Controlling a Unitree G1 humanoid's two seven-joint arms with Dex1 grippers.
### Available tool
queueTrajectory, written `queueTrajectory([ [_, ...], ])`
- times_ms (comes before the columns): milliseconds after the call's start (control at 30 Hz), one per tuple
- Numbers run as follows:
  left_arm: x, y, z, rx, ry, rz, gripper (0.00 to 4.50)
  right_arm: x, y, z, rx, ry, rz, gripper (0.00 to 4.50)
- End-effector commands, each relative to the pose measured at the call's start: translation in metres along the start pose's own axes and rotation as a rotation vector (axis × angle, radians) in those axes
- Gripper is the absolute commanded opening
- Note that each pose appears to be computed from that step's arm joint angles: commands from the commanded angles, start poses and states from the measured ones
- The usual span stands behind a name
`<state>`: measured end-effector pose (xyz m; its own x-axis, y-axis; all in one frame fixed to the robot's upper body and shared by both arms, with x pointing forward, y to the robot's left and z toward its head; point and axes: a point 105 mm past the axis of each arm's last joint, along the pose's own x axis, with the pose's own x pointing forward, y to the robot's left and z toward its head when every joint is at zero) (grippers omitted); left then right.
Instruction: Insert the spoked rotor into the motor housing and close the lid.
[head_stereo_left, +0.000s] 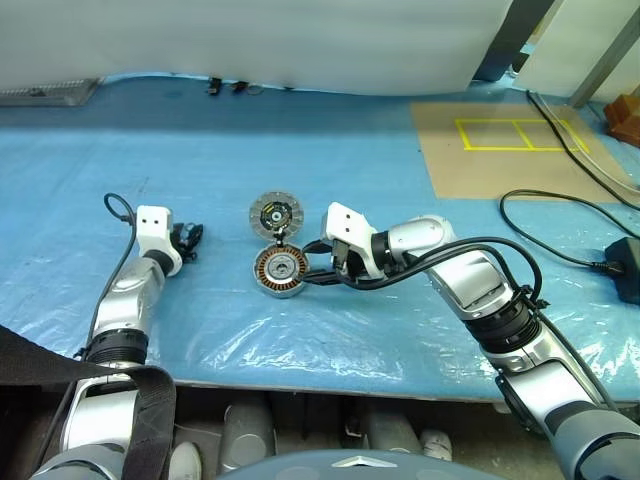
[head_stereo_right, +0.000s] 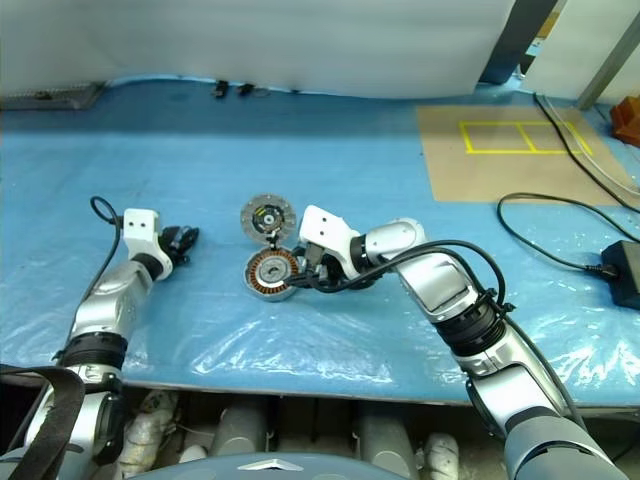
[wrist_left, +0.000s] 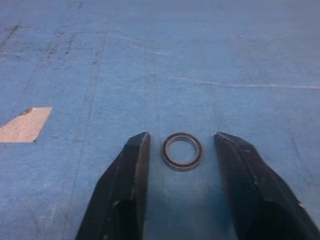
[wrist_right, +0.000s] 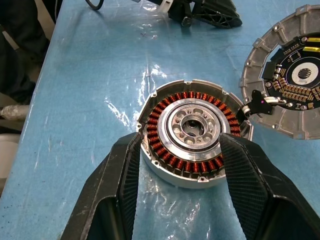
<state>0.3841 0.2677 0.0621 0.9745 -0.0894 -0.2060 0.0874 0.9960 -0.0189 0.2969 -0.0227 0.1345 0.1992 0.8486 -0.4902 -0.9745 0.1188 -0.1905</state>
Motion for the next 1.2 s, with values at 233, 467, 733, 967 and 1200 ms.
queueTrajectory([
  [233,-0.004,0.0,-0.009,-0.005,0.013,-0.018,0.67,-0.001,-0.006,0.011,-0.013,-0.042,-0.026,2.51],
  [467,-0.047,-0.045,0.023,0.004,-0.189,-0.327,0.67,-0.008,-0.017,0.028,0.025,-0.176,-0.101,2.51],
  [733,-0.109,-0.094,0.043,0.093,-0.267,-0.6,0.67,-0.025,-0.021,0.019,-0.022,-0.23,-0.126,2.51],
  [967,-0.113,-0.141,0.032,0.21,-0.168,-0.762,0.67,-0.031,-0.019,-0.016,0.011,-0.112,-0.053,2.51],
  [1200,-0.093,-0.154,0.029,0.301,-0.112,-0.759,0.67,-0.027,-0.021,-0.018,-0.052,-0.072,-0.041,2.51],
])
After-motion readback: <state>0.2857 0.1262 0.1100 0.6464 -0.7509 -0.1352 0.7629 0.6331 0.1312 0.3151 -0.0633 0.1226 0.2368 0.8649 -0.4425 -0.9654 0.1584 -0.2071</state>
